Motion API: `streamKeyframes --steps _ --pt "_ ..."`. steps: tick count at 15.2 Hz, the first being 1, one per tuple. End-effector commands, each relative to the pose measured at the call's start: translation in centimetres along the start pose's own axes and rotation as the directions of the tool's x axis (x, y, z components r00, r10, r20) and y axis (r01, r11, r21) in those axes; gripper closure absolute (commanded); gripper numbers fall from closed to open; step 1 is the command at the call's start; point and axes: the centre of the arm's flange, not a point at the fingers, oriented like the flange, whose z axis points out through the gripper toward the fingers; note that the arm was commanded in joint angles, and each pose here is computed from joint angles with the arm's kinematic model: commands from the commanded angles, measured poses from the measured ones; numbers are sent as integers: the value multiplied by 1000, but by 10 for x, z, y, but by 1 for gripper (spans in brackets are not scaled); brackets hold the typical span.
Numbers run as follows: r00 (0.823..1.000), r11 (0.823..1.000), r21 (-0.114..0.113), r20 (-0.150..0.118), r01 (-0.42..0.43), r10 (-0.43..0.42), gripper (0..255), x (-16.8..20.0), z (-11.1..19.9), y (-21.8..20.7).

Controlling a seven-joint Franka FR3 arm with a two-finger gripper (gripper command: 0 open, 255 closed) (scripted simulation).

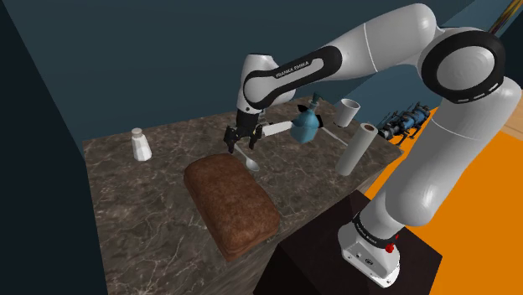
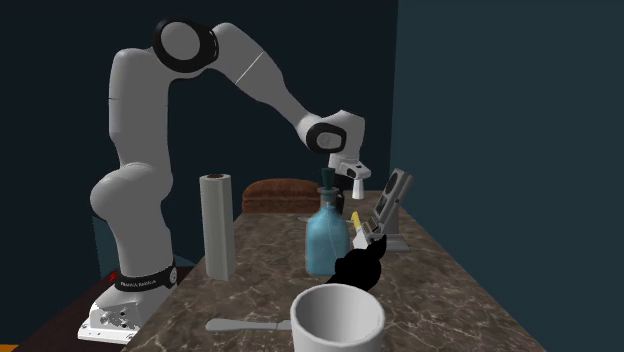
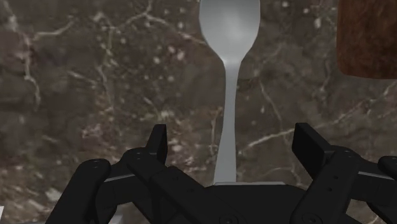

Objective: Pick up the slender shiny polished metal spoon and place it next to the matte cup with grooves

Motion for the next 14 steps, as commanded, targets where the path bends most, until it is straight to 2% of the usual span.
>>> streamKeyframes --steps 1,2,11,14 --pt "1000 1000 0 0 0 0 0 0 0 0" --pt "1000 1000 0 0 0 0 255 0 0 0" --pt "1000 1000 0 0 0 0 255 0 0 0" --pt "1000 1000 0 0 0 0 255 -2 -15 -2"
